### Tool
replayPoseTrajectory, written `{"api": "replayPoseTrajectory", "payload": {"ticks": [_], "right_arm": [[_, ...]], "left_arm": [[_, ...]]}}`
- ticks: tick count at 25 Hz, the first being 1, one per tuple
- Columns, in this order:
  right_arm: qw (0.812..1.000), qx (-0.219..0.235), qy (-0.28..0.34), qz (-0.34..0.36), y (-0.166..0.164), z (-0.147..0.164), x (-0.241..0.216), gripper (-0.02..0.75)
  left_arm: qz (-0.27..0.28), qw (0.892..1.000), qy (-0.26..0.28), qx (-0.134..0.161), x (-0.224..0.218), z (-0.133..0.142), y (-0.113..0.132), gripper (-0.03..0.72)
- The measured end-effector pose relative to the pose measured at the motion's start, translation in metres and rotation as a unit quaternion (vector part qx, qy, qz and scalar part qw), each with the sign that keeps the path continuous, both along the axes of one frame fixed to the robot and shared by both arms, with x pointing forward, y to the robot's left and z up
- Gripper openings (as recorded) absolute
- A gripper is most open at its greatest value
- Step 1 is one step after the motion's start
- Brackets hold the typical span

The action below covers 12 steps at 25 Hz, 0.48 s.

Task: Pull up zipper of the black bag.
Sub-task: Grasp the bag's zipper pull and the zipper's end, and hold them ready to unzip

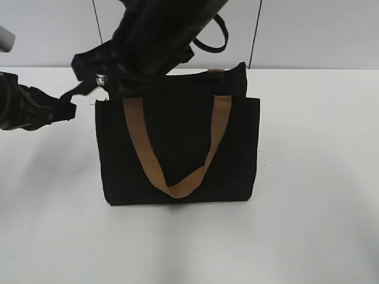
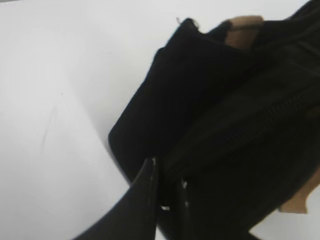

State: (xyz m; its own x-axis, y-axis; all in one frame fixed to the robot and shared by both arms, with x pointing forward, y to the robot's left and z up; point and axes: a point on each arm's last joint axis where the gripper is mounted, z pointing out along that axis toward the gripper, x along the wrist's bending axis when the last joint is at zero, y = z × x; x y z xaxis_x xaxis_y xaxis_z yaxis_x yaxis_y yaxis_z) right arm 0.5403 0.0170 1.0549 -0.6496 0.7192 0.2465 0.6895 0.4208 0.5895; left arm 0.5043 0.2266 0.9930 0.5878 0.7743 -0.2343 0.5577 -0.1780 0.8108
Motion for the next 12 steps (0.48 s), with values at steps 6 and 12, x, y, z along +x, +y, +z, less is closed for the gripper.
{"api": "replayPoseTrajectory", "payload": {"ticks": [6, 12], "right_arm": [[0.999, 0.012, 0.024, -0.029, -0.019, 0.002, 0.018, -0.015], [0.998, -0.004, 0.053, -0.024, -0.032, -0.001, 0.022, -0.015]], "left_arm": [[0.029, 0.999, 0.001, 0.02, 0.003, -0.002, 0.005, 0.022], [0.04, 0.999, 0.0, 0.028, 0.004, -0.003, 0.007, 0.022]]}}
